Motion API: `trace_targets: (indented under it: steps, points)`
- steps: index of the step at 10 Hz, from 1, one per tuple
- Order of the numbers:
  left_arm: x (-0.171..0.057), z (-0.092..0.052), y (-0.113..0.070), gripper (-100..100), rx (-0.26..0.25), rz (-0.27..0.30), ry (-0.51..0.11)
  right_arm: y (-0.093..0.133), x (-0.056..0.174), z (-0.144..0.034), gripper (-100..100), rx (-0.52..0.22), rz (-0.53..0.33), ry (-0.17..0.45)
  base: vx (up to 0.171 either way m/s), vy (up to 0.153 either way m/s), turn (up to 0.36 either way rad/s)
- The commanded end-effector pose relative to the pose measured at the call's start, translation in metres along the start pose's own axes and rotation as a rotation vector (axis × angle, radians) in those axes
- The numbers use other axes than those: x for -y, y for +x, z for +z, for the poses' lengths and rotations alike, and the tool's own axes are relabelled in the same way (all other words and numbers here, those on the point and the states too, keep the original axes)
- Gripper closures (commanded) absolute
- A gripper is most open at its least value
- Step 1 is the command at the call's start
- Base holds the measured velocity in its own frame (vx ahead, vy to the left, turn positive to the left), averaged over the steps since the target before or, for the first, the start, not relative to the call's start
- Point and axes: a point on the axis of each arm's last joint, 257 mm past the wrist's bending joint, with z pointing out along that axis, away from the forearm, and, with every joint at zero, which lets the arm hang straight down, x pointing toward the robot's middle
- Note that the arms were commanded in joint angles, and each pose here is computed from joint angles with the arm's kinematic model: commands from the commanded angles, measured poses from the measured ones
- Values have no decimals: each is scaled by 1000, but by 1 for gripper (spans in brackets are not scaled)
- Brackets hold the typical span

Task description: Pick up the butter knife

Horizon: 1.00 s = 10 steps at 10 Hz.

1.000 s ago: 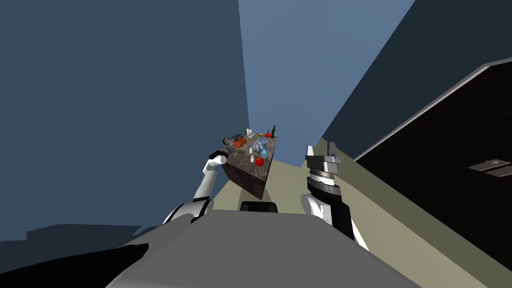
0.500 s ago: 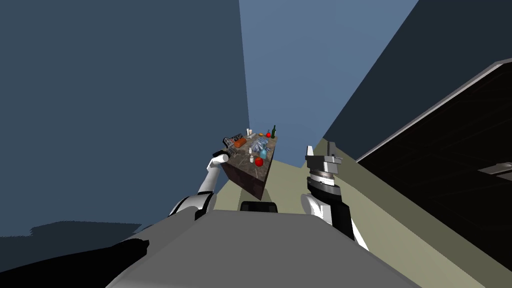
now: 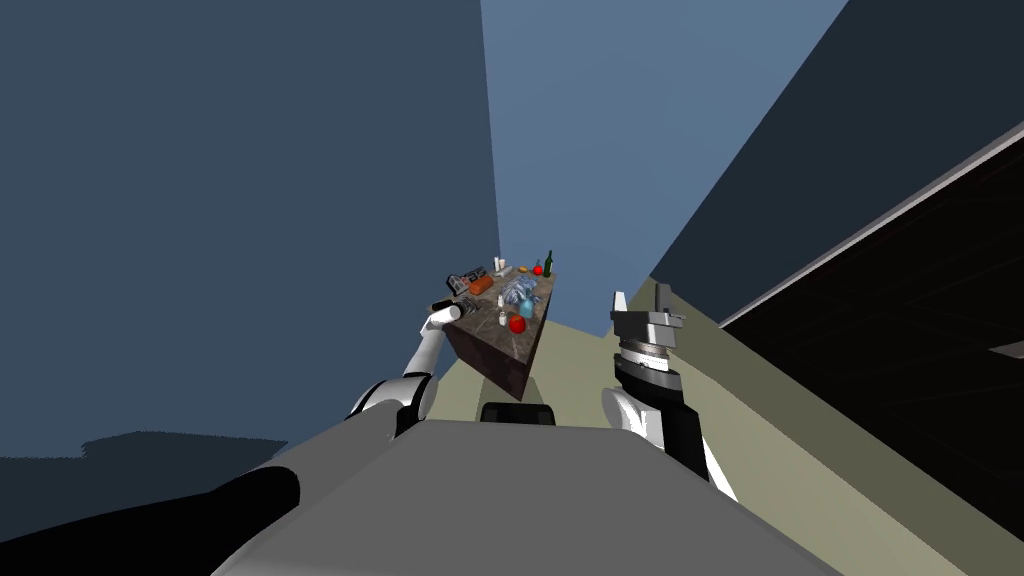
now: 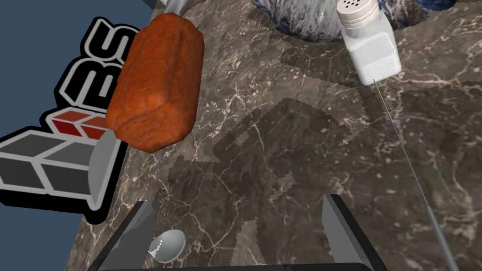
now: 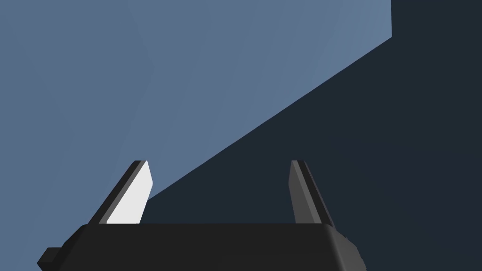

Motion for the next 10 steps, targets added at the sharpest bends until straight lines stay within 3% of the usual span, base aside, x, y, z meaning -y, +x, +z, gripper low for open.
trace_targets:
  steps: [1,2,3,4,5,6,7,9,10]
  points:
    - [-12,5,-7,-100,24,-33,-37,0,0,0,0,0,0,0,6,-26,24]
    - [-22,10,-1,-100,28,-75,-77,0,0,0,0,0,0,0,12,-30,49]
    - [-28,12,-10,-100,47,-83,-89,0,0,0,0,0,0,0,9,-29,26]
    - [-37,16,-4,-100,53,-123,-128,0,0,0,0,0,0,0,6,-34,51]
    - [-43,17,-12,-100,69,-130,-138,0,0,0,0,0,0,0,5,-29,26]
    - [-51,20,-5,-100,72,-165,-173,0,0,0,0,0,0,0,5,-28,41]
    - [-58,21,-15,-100,94,-175,-186,0,0,0,0,0,0,0,8,-24,33]
    - [-80,25,-14,-100,128,-246,-260,0,0,0,0,0,0,0,7,-29,53]
    - [-83,26,-20,-100,140,-252,-267,0,0,0,0,0,0,0,11,-27,27]
